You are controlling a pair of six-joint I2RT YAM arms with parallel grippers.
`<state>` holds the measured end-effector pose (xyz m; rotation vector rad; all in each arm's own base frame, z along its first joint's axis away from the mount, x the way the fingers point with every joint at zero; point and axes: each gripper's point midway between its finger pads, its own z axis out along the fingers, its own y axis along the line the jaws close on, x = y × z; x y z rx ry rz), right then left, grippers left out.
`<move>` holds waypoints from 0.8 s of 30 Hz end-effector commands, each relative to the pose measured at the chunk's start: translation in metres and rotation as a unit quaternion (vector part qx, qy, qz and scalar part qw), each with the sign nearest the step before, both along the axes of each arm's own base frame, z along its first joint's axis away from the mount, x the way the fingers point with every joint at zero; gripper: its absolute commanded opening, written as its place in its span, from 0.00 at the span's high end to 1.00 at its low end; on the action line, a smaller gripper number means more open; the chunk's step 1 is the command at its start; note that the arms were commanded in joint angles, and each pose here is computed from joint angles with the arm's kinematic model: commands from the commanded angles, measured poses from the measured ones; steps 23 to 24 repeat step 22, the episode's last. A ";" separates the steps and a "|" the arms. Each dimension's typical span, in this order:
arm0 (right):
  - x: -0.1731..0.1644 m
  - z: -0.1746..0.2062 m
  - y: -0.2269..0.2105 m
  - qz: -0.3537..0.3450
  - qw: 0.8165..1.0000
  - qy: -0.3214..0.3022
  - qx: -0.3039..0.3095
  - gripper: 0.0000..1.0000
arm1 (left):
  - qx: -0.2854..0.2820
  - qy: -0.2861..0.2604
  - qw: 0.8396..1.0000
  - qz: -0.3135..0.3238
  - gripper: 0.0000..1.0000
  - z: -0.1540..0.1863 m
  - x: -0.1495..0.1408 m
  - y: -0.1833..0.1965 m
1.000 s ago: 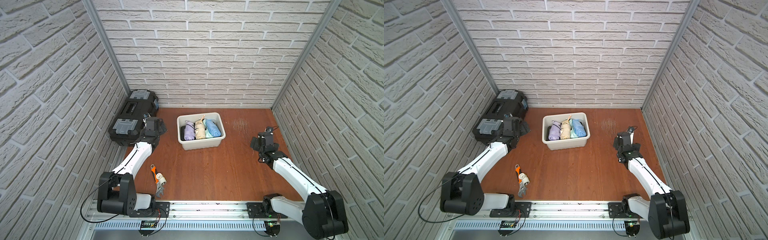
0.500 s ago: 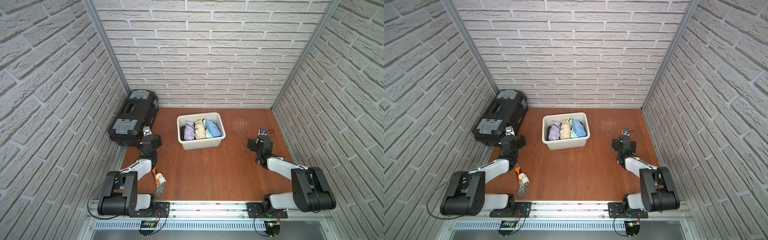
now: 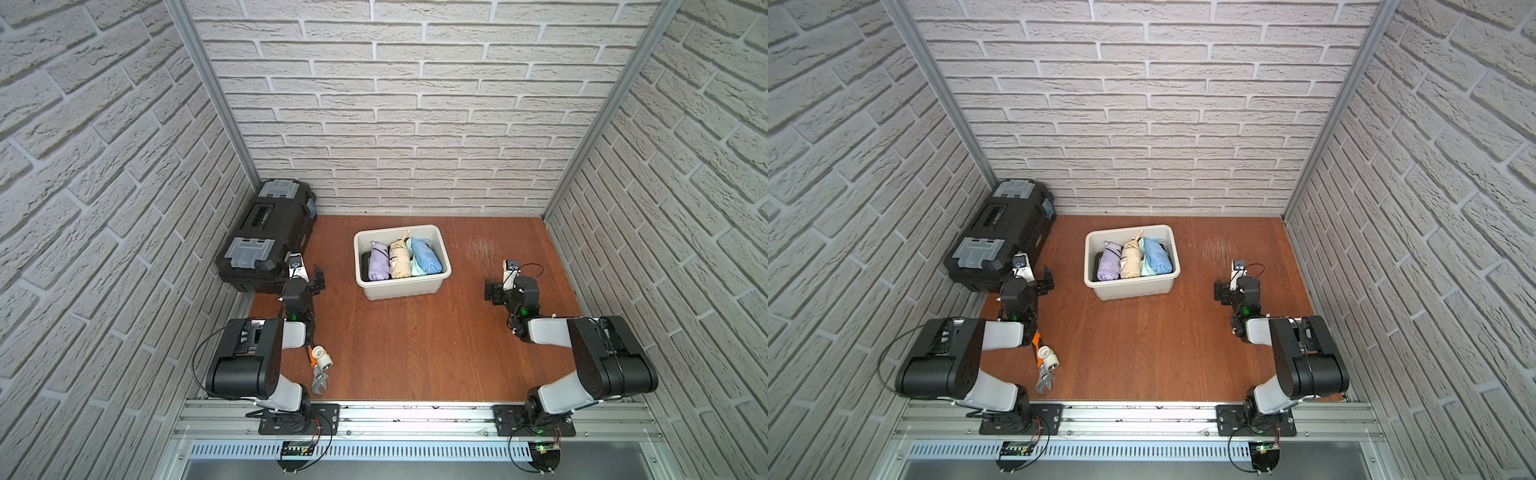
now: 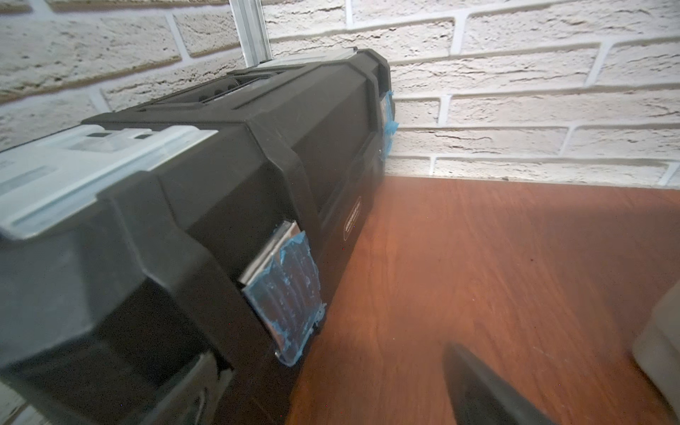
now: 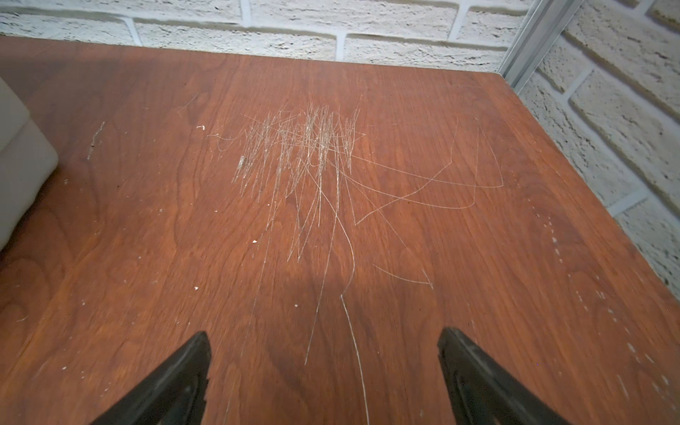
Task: Put the umbrella into the storage box
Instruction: Reset both arms
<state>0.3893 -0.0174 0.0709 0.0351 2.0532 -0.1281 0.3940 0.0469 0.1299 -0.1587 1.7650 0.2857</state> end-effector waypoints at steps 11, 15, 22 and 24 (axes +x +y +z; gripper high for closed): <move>0.007 0.023 0.003 0.011 0.999 -0.052 -0.004 0.01 | -0.027 0.067 0.997 -0.012 0.02 -0.040 -0.002 0.006; 0.008 0.023 0.004 0.013 0.999 -0.049 -0.004 0.01 | -0.027 0.066 0.997 -0.012 0.02 -0.039 -0.002 0.006; 0.008 0.022 0.004 0.014 0.999 -0.048 -0.001 0.01 | -0.027 0.067 0.997 -0.012 0.02 -0.040 -0.002 0.006; 0.008 0.022 0.004 0.014 0.999 -0.048 -0.001 0.01 | -0.027 0.067 0.997 -0.012 0.02 -0.040 -0.002 0.006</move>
